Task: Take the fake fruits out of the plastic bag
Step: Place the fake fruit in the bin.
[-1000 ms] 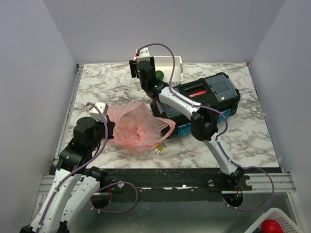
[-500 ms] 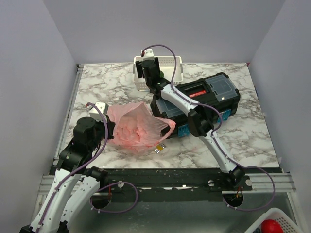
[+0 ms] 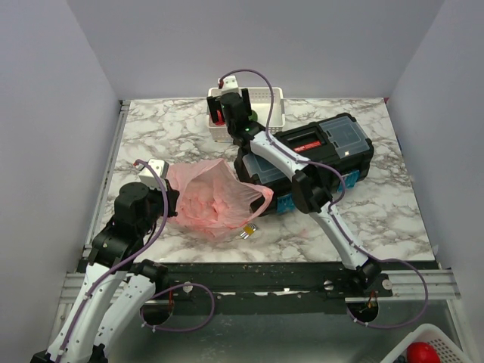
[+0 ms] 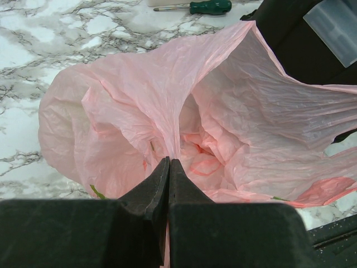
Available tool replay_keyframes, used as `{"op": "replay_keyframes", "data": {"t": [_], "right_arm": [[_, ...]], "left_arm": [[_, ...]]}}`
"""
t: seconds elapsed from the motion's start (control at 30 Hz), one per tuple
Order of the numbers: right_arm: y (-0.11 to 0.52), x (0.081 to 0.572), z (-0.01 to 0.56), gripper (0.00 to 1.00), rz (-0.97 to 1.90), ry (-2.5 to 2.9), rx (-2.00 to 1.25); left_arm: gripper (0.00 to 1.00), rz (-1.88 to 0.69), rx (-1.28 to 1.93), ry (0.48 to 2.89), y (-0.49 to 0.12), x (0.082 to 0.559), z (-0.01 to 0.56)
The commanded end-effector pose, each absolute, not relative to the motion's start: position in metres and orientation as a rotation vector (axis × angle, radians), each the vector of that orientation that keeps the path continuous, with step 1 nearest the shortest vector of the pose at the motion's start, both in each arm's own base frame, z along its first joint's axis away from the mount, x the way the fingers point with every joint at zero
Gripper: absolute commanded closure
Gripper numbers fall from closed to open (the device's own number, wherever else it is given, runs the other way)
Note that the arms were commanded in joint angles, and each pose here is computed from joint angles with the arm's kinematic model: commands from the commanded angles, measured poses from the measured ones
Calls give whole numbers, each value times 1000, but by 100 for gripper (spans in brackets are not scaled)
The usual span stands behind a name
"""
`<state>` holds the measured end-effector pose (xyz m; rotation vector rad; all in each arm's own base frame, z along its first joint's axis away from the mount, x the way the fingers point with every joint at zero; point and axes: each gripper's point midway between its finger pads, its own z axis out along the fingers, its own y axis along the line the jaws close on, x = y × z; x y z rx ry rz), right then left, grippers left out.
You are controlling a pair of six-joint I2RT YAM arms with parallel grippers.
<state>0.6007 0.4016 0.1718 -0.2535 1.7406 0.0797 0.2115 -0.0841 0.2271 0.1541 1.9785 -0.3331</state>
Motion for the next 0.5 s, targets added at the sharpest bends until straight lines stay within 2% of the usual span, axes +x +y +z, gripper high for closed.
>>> {"op": "replay_keyframes", "data": {"t": [0.0, 0.27, 0.47], "right_arm": [[395, 601, 190, 3, 66, 1734, -279], [389, 572, 230, 3, 168, 1769, -224], [398, 524, 258, 4, 221, 1779, -280]], "left_arm": [[100, -350, 177, 1970, -88, 211, 229], [100, -349, 178, 1978, -88, 211, 227], [100, -348, 178, 1982, -88, 212, 226]]}}
